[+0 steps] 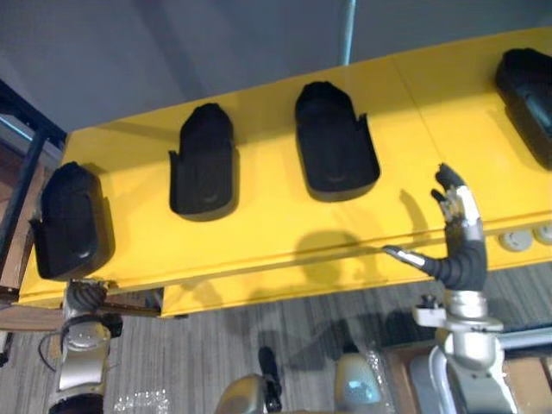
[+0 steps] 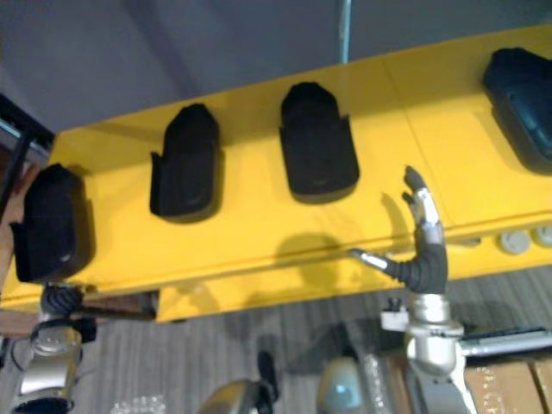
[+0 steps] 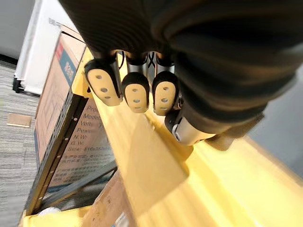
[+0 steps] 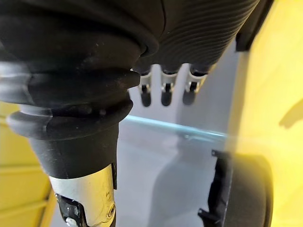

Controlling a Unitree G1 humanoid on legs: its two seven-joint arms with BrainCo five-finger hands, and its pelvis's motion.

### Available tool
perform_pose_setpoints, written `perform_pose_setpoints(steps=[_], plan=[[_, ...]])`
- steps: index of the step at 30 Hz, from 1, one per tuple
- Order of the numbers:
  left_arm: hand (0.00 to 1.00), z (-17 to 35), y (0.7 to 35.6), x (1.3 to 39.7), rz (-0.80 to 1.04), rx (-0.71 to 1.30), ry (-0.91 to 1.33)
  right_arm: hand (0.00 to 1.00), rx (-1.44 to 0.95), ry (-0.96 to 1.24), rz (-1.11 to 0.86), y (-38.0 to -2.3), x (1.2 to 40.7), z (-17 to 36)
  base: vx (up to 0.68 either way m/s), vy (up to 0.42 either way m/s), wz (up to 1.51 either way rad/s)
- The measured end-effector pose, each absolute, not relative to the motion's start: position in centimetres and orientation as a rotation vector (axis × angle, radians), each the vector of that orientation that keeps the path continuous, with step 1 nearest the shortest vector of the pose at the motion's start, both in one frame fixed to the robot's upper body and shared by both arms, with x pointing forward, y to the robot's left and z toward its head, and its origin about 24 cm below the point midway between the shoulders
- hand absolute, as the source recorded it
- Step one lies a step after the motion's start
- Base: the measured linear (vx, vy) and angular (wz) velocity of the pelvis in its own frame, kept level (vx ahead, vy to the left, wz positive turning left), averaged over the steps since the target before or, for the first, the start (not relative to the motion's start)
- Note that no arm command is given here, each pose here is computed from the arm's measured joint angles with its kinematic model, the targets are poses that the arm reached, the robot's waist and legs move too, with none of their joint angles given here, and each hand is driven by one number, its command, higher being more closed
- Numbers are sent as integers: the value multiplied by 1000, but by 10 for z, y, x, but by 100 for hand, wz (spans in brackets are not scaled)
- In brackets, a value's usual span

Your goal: Walk over and take plastic housings, then place them on the shelf

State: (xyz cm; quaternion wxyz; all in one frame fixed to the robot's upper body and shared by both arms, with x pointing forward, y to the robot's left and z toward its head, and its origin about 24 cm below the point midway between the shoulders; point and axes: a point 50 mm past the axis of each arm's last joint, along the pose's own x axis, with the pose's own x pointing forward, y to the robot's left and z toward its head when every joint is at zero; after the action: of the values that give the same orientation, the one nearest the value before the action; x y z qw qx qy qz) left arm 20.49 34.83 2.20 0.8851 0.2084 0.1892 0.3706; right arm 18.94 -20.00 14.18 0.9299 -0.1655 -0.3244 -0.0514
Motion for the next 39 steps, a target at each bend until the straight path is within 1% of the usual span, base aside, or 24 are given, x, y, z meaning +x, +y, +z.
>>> perform_pose_setpoints(steps=[5, 8, 10, 12, 17, 27, 35, 39], plan=[[100, 34, 348, 213, 853, 404, 286, 0, -334, -680, -95, -198, 188, 145, -8, -7, -5], [100, 47, 351, 218, 935, 395, 199, 0, -327, -697, -63, -192, 185, 148, -6, -10, 0], [100, 52, 353, 218, 995, 392, 167, 0, -323, -698, -53, -190, 185, 148, 0, 0, 0], [100, 54, 354, 217, 1017, 391, 160, 0, -320, -706, -47, -188, 184, 150, -10, -2, -2], [100, 49, 353, 215, 1031, 384, 196, 0, -315, -719, -34, -186, 182, 152, -15, -3, -5], [100, 19, 354, 208, 1028, 221, 392, 0, -337, -740, 16, -183, 181, 157, -1, 0, -1], [100, 14, 354, 211, 1039, 202, 406, 0, -341, -771, 49, -179, 181, 165, -2, 0, 0], [100, 19, 355, 210, 1105, 216, 357, 0, -355, -777, 61, -179, 180, 167, -32, 2, -5]])
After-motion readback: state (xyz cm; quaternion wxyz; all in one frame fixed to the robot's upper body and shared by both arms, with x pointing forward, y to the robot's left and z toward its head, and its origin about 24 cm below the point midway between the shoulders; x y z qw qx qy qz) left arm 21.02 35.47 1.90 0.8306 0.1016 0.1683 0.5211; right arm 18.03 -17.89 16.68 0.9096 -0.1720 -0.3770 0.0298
